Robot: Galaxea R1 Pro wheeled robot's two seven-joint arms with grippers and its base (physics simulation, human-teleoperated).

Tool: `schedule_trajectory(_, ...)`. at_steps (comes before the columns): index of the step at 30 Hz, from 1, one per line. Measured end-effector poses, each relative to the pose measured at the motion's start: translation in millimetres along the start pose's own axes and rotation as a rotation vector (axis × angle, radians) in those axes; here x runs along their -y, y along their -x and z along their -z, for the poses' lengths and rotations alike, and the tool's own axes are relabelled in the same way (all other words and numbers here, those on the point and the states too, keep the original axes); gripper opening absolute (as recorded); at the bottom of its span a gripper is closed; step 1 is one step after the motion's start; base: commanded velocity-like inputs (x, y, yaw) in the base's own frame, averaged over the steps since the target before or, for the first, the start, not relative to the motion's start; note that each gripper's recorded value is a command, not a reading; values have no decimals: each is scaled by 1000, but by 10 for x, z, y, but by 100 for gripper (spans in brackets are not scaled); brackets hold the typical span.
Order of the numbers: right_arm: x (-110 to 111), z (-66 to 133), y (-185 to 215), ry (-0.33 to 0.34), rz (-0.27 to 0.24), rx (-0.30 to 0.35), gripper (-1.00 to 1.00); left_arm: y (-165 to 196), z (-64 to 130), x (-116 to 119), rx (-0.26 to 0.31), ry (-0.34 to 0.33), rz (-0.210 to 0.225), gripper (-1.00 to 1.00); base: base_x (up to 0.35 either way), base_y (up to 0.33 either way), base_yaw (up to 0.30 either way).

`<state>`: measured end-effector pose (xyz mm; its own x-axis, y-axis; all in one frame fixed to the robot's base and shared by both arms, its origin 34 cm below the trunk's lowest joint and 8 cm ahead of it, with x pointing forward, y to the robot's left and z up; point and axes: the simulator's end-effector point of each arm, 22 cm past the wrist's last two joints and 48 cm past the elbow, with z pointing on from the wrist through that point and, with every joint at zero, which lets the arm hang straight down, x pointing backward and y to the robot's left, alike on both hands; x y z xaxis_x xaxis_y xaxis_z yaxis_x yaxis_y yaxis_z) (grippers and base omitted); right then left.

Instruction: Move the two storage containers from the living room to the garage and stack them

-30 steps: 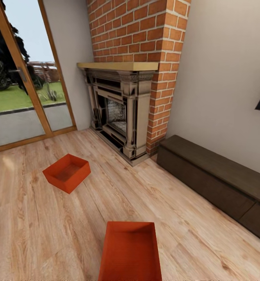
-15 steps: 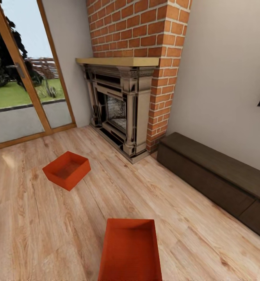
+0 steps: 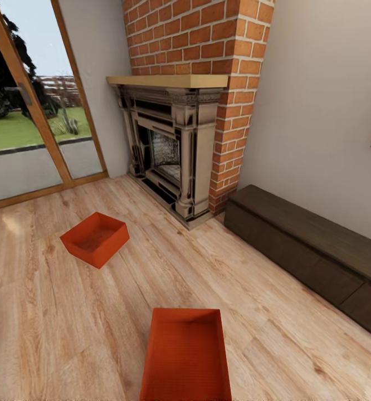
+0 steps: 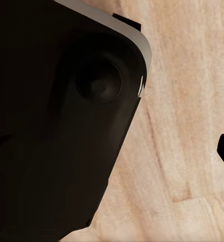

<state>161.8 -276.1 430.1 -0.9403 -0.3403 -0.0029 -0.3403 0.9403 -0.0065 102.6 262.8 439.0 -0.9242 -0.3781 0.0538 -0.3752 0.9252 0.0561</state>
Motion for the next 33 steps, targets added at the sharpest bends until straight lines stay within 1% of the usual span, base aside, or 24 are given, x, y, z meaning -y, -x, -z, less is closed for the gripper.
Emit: schedule_trajectory(33, -70, -6, -197, 18, 0, -50, 100, -189, 10, -80, -49, 20, -1, 100, 0, 0, 0)
